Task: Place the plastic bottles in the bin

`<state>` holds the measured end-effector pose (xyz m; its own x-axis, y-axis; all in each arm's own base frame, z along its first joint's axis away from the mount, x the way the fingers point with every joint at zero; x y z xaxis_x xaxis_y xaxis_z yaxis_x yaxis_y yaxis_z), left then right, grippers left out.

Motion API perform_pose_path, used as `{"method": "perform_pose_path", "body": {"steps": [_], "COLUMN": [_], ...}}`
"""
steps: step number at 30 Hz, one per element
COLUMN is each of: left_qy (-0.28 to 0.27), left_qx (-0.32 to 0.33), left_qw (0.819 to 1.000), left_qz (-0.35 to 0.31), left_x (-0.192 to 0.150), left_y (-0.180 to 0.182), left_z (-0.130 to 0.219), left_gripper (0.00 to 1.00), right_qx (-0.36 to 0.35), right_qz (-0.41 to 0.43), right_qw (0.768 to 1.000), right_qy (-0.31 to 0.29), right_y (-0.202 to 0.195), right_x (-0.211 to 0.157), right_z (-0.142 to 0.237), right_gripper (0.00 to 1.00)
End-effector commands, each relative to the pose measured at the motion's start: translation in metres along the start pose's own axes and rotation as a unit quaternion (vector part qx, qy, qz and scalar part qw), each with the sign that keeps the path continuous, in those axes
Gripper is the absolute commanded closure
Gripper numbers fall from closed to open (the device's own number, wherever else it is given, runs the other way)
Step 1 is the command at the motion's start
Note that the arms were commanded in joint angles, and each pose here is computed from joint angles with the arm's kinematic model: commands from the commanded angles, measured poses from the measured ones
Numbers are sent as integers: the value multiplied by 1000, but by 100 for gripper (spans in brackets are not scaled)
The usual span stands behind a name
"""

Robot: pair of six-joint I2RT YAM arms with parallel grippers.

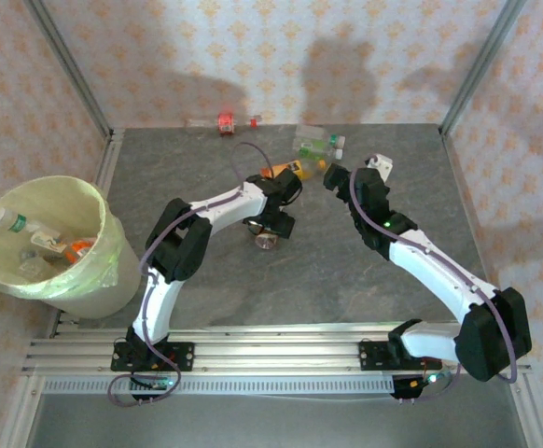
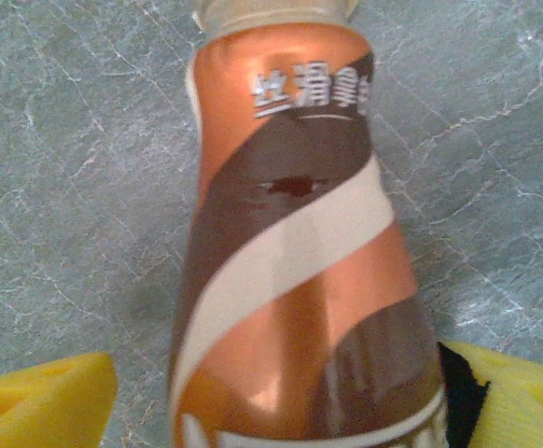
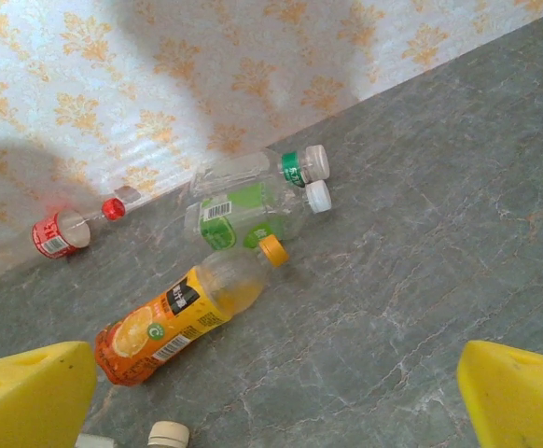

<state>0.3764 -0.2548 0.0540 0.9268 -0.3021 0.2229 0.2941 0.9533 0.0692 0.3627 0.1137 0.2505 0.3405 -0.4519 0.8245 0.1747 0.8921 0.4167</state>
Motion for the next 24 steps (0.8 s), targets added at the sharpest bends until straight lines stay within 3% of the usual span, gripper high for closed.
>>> {"method": "perform_pose_path", "body": {"steps": [1, 7, 17, 24], "left_qy": [15, 27, 28, -1], "left_qx": [6, 19, 29, -1], "left_qw": [1000, 999, 999, 1000], "left_qz": [-4, -4, 1, 11], "left_x": [-7, -16, -18, -6], "left_y": [0, 4, 7, -1], "left_z": [-13, -20, -23, -7], "left_gripper": [14, 16, 39, 48], "right_qx": [-13, -22, -9, 9], "right_qz": [-8, -8, 3, 13], "right_qw": [1000, 1000, 1000, 1000], "right_qy": [-13, -13, -7, -2], "right_y": [-4, -9, -4, 1], "right_x": [8, 6, 6, 4], "right_z": [2, 3, 3, 3], "right_gripper": [1, 1, 1, 1]}}
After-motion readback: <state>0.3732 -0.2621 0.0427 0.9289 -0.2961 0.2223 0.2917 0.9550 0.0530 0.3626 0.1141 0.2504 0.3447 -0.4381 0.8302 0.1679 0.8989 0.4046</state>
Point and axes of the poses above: each hand's point on the last joint's axis, 136 mm out from that joint toward the fingers, its own z axis back along the fingers, its own y axis along the line the jaws close on, x = y × z, the point moved 2 cm from there along z, back along the fingers, and after that the axes turned 2 degrees about -z, right-handed, at the moved point
